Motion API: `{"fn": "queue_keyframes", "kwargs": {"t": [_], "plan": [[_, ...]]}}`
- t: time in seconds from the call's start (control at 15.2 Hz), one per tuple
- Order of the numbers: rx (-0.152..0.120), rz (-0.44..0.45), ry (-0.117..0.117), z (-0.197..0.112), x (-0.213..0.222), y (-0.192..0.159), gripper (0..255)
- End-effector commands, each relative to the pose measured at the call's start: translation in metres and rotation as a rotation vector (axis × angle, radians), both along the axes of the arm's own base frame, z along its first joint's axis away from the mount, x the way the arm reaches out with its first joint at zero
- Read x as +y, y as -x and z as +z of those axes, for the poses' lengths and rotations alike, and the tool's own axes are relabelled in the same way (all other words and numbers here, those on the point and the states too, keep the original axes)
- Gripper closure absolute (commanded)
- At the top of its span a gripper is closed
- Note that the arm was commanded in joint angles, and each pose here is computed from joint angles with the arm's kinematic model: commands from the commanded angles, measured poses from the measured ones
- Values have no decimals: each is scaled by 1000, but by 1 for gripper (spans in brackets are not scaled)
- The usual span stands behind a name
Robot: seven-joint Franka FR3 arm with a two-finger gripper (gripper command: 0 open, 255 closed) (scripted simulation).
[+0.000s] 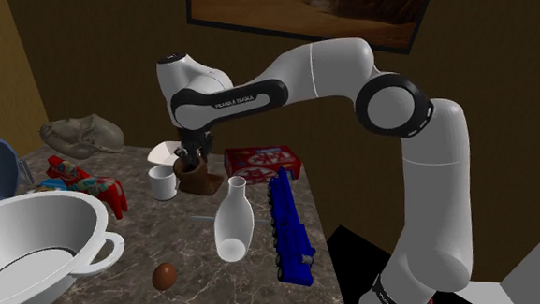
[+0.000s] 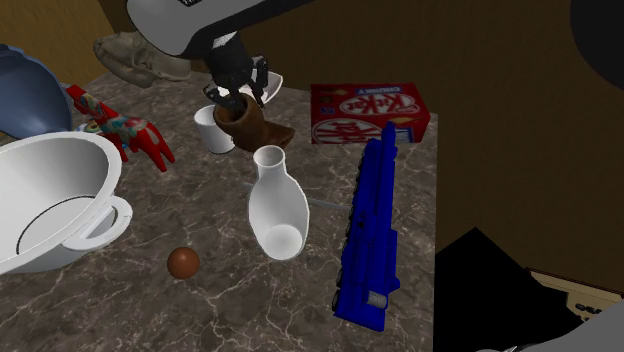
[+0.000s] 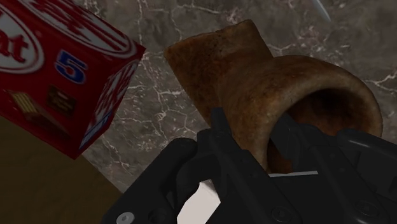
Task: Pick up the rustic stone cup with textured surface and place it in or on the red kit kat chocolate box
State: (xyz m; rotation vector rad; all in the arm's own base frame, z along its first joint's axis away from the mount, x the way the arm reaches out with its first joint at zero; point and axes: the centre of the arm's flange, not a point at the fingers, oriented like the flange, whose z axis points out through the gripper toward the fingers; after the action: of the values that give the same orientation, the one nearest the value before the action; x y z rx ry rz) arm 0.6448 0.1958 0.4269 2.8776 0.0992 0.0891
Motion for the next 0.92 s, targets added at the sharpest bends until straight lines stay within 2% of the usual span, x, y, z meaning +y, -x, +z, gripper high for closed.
{"fn": "queue_keyframes", "kwargs": {"t": [0.0,0.86], "plan": [[-1,0,0,12,-1,1,255],[-1,0,0,81,-1,1,255]]}}
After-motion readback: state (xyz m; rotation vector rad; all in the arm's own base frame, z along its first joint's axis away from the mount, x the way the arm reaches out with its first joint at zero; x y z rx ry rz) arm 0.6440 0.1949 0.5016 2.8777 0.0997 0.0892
